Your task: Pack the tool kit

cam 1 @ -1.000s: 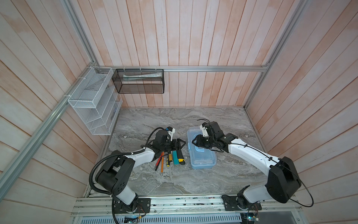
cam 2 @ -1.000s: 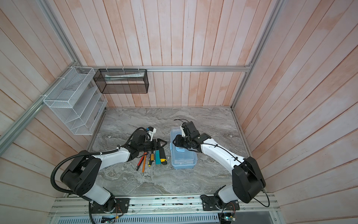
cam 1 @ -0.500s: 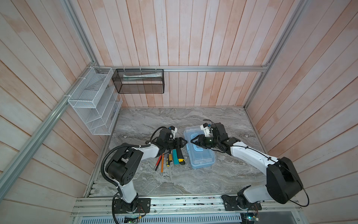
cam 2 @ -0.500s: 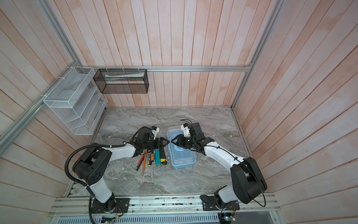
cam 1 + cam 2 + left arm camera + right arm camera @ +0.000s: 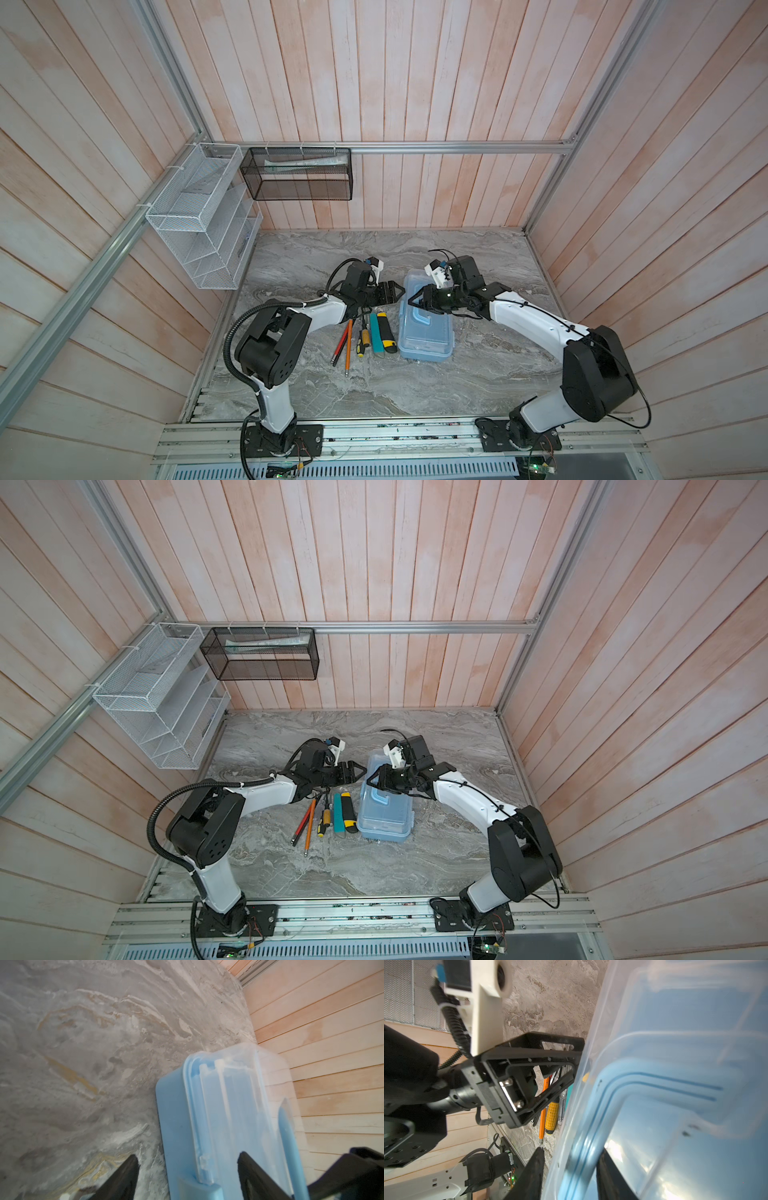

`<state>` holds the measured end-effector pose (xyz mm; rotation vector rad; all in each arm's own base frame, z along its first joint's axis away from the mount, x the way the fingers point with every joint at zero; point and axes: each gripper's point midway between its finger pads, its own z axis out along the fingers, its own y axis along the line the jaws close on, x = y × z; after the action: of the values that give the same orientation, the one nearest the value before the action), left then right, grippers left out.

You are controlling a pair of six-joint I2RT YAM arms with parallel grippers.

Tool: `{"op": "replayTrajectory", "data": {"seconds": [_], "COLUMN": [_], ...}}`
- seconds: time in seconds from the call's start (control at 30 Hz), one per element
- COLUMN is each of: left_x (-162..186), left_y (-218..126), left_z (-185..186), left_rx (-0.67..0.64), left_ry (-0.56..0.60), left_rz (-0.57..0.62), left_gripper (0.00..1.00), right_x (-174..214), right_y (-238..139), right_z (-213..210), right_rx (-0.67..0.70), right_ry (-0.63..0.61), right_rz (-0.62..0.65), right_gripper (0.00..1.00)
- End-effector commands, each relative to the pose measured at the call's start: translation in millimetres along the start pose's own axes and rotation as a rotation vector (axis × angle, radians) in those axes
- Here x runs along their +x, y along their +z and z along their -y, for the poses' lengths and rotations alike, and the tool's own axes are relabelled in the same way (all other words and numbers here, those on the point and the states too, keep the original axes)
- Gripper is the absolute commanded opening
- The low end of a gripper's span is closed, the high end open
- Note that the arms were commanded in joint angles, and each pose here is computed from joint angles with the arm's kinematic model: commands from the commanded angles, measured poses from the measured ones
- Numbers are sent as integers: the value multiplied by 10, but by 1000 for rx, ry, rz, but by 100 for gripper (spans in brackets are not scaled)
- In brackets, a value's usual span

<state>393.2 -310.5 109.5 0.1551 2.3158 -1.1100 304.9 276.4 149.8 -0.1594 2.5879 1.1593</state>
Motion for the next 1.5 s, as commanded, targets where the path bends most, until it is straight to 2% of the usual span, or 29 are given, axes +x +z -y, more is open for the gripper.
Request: {"op": "replayTrajectory", "data": {"seconds": [0.0,0.07,0.13,0.37,0.63,1.1,1.47], "left_x": [50,80,131,303,563,589,706], "left_y": [98,105,107,6,-196,-268,-247], "left_z": [459,465,482,507,423,536,645], "left_rx": [153,157,163,162,103,148,168], "left_ry": [89,82,76,20,-119,-176,-191], "left_rz": [-27,-30,-38,-27,-1,55,36], "left_gripper": [78,78,78,78,77,75,73], "right_x": [445,427,384,341,256,37,-30], "right_y": [199,189,169,154,-8,-276,-189], "right_z": [2,-183,-272,-190,-86,40,-11], "right_rx": [-43,-171,-223,-220,-205,-238,-305], "right_ry": [-2,27,42,83,133,142,137], "right_rz": [-177,-159,-128,-74,36,189,173], "right_gripper": [40,40,40,39,39,38,38]}}
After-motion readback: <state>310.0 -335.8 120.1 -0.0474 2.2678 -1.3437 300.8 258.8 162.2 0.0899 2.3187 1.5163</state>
